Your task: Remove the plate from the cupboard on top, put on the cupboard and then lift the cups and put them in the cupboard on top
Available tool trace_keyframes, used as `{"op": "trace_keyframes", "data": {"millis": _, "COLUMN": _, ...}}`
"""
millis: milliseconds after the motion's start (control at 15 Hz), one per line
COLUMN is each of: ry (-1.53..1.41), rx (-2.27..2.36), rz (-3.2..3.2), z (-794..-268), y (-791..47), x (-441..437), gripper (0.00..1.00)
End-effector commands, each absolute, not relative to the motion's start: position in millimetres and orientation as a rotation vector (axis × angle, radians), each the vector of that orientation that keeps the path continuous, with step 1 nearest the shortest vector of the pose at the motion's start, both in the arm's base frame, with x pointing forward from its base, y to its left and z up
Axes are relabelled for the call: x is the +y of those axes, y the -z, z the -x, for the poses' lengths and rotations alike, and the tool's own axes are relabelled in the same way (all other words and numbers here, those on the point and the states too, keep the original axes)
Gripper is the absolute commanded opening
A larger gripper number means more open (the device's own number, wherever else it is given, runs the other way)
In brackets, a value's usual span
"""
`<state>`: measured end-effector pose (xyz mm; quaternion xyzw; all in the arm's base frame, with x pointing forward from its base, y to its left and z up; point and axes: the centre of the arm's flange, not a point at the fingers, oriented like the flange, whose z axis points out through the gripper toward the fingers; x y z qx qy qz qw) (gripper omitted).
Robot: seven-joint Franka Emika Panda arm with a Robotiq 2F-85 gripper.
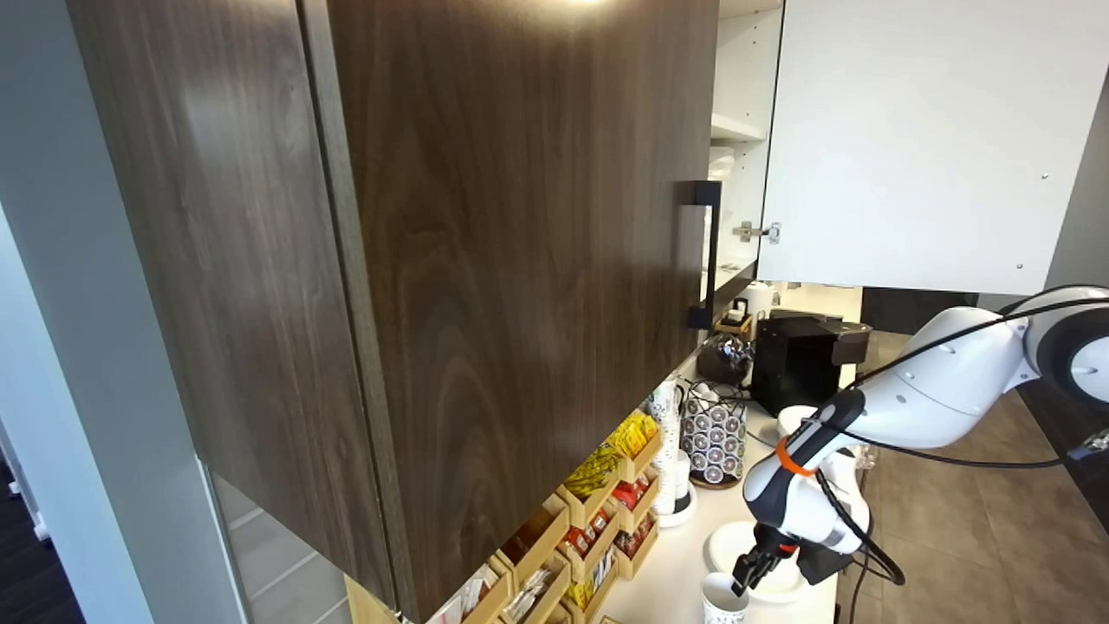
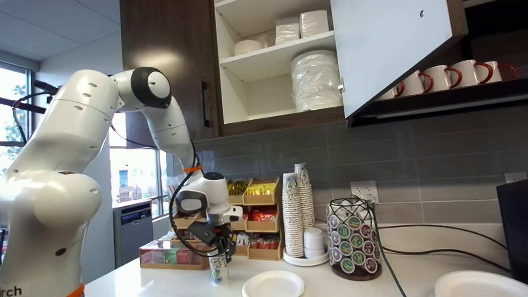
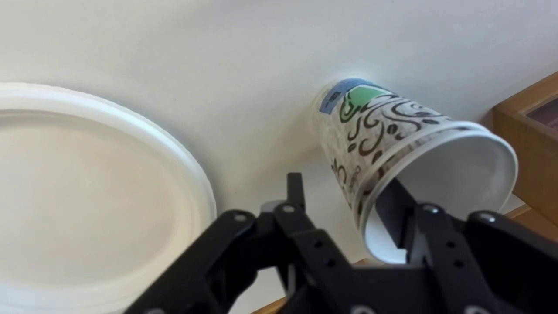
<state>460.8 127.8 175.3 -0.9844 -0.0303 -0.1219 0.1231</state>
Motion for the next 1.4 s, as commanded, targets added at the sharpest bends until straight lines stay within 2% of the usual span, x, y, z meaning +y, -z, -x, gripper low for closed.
{"op": "trace_keyframes", "data": {"millis": 0, "ry": 0.325, "rx": -0.018, "rz": 2.864, "z": -464, "y": -168, "x": 124, "gripper": 0.18}}
{"op": "trace_keyframes", "data": {"millis": 133, "ry": 0.323, "rx": 0.015, "rz": 2.857, "z": -464, "y": -169, "x": 120, "gripper": 0.02}}
{"op": "trace_keyframes", "data": {"millis": 200, "ry": 0.322, "rx": 0.041, "rz": 2.84, "z": -465, "y": -172, "x": 118, "gripper": 0.0}}
{"op": "trace_keyframes", "data": {"millis": 667, "ry": 0.392, "rx": 0.204, "rz": 2.729, "z": -472, "y": -222, "x": 84, "gripper": 0.01}}
{"op": "trace_keyframes", "data": {"millis": 1333, "ry": 0.638, "rx": 0.396, "rz": 2.57, "z": -451, "y": -381, "x": -7, "gripper": 0.01}}
